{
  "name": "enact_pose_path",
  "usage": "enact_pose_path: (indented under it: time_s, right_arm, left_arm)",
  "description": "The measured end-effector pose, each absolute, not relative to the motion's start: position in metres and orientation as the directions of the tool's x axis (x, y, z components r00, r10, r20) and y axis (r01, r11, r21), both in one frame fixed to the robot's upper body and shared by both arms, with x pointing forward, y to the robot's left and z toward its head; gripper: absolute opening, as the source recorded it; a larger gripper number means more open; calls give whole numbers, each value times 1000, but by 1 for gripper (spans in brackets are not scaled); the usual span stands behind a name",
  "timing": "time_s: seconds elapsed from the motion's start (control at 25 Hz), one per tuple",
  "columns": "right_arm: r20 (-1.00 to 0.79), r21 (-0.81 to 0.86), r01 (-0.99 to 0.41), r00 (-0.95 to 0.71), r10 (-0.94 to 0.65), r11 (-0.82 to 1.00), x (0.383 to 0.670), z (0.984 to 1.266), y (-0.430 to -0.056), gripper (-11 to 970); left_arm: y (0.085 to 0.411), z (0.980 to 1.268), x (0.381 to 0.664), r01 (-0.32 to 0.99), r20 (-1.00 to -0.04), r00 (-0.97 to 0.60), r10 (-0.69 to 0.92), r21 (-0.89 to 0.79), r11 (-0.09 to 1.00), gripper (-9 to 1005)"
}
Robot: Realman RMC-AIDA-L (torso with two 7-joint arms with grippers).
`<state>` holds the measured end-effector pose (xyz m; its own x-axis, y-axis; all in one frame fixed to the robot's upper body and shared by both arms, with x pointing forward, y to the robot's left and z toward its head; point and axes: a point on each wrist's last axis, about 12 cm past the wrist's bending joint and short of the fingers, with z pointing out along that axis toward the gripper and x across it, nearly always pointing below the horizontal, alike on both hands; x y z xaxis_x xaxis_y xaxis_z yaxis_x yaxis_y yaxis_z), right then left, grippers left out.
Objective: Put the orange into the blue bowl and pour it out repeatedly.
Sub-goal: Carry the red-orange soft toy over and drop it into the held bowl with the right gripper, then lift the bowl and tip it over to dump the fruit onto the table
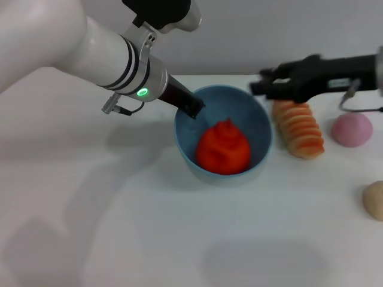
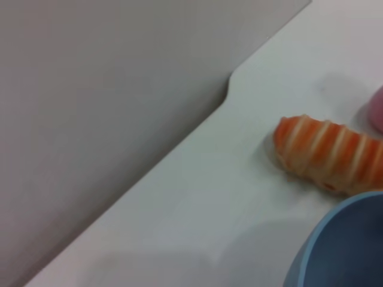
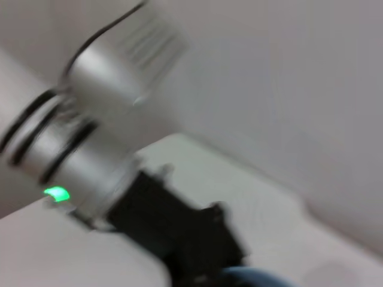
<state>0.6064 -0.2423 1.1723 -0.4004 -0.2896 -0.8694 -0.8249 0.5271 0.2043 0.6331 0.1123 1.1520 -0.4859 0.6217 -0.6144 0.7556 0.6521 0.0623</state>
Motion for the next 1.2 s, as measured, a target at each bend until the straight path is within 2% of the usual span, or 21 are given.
enact_pose_path:
  time_s: [0.08,0.24,0.56,0.68,0.72,0.88,1.08,1.2]
  right_arm:
    - [-926,85,-804,-282,-252,588,601,1175,-265,414]
    - [-964,-13,-740,-169,-205,672,590,1170,-293,461]
    - [-989,44,-554,-143,-43,832,555,1116,-346,556]
    - [-990,114,-437,-121,68,892,535,1084,-363,608]
    - [-990,114,-437,-121,68,892,535,1084,-363,636]
    - [-990,135,-356,-91,110,925,519,1061,-367,749]
    - [-982,180,-318,-120,149,931,510,1046,-366,742]
    - [-979,195,-294,-120,167,936,507,1044,-369,741]
  left_arm:
    - [115,1150,634,746,-627,-486,610,66,663,-2]
    - [119,1147,635,730,-643,-488,591,71,680,-2]
    - [124,1143,641,714,-677,-445,587,127,688,-1]
    - [108,1148,639,753,-681,-306,665,254,607,-1]
    - [108,1148,639,753,-681,-306,665,254,607,-1]
    - [92,1150,634,752,-647,-129,751,430,500,-1]
    - [75,1160,612,665,-639,149,755,629,402,-1]
    - [72,1159,602,621,-596,254,762,704,343,-1]
